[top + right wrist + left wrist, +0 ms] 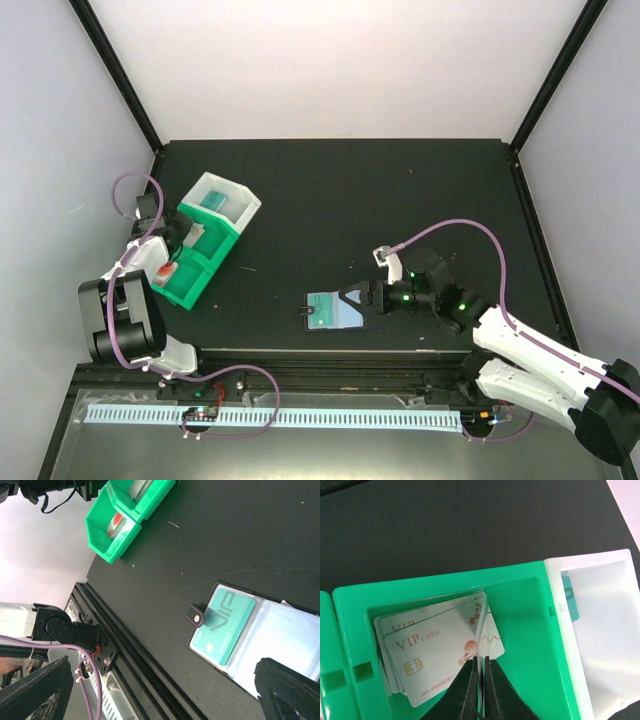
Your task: Take the credit cards out of the card holder
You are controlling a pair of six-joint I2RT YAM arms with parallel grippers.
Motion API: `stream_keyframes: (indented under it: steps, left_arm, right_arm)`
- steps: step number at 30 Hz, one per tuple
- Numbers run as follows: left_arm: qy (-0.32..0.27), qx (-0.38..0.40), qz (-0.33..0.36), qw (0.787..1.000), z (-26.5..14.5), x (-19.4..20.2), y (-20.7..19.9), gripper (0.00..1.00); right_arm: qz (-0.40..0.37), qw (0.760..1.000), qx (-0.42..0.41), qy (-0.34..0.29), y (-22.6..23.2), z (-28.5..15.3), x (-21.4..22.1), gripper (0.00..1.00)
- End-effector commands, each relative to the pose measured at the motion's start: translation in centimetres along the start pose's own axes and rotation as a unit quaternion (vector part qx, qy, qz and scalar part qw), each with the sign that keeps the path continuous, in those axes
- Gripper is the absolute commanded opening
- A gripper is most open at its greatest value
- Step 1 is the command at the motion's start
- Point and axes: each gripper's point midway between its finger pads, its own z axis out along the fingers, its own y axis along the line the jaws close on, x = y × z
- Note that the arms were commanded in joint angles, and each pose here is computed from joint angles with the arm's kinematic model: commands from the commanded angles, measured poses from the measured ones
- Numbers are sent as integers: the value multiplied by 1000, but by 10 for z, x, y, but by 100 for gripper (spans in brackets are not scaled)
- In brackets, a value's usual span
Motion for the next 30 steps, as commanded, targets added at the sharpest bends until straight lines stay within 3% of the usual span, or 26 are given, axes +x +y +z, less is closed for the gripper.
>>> stream_keyframes:
  steps: [1,4,7,12,20,22,26,30]
  left_arm:
    - [-12,-12,-7,1000,-3,-10,2,9]
    - [-19,-15,-7,1000,-7,-13,2,13]
    - [-24,-16,-3,1000,-11,-16,1,27]
    - [-31,-13,4,999,-22,-23,-6,39]
    - [-35,18,41,998,-60,-30,-24,79]
    - [-30,24,51,998,-72,-27,-24,84]
    - [12,59,80,995,-85,-5,-30,94]
    - [104,131,106,980,-93,37,-42,99]
  right_arm:
    - [-14,1000,-6,-5,6,-2,-5,100]
    - [-11,1000,-2,-4,4,-2,-4,100]
    - [-9,1000,2,-3,3,-2,-3,100]
    - [-5,1000,-1,-4,4,-2,-4,100]
    - [8,1000,16,-3,-6,-2,1,100]
    - [8,1000,24,-9,-8,-4,0,100]
    - [4,999,30,-18,-10,-6,-2,100]
    - [14,999,47,-22,-17,-4,-3,100]
